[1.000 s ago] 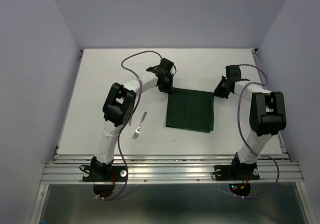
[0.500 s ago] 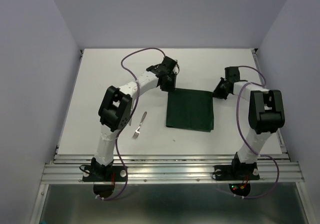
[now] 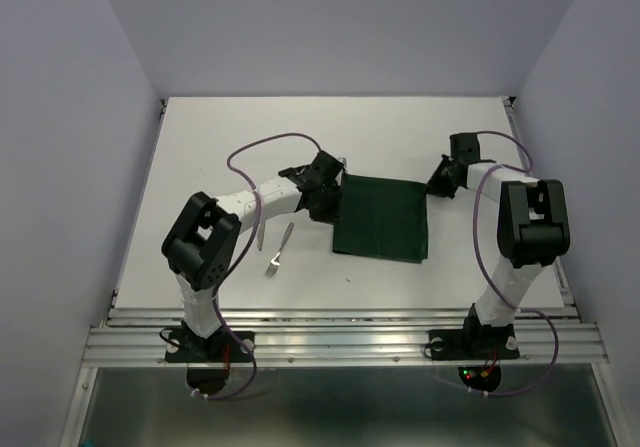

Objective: Fold the napkin into a case and place the utensils inside
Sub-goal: Smooth out the square-folded napkin at the center of the board.

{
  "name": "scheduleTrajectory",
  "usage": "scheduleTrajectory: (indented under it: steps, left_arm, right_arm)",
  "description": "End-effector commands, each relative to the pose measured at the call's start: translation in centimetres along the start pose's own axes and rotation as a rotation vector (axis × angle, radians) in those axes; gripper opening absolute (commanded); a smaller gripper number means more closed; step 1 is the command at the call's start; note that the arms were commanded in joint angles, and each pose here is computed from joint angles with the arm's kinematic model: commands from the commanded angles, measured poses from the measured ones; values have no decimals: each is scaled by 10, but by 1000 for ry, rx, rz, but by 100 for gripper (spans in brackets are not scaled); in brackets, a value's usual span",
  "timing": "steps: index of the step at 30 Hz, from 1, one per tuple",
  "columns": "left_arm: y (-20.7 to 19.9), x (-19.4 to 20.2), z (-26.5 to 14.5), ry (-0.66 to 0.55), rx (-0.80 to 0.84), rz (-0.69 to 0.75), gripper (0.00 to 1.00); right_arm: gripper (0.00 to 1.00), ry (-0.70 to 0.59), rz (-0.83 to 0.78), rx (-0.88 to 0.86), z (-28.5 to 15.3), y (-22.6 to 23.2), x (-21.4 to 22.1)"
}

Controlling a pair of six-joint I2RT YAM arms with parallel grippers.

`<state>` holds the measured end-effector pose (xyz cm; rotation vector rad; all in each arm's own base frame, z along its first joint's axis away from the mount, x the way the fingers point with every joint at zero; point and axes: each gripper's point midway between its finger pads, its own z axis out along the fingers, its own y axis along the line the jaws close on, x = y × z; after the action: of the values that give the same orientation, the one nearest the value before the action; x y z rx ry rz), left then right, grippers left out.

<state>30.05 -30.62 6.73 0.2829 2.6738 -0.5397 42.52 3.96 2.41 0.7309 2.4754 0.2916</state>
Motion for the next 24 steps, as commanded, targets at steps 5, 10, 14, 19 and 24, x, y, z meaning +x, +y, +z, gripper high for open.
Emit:
scheduleTrajectory:
  steps: [5,10,14,19,24]
  left_arm:
    - [-10,23,18,26,38,-19,0]
    - [5,31,22,53,-58,10,0]
    - [-2,16,2,14,-52,30,0]
    - [-19,7,-24,-25,16,26,0]
    - [-19,18,-22,-6,34,13,0]
  right_arm:
    - [7,-2,-10,28,-4,-9,3]
    - [7,-14,-15,29,-9,-10,1]
    - [7,-27,-18,21,-15,-7,-2]
    - [7,-37,-18,3,-24,-3,-5]
    - [7,-36,-18,-4,-27,-2,-4]
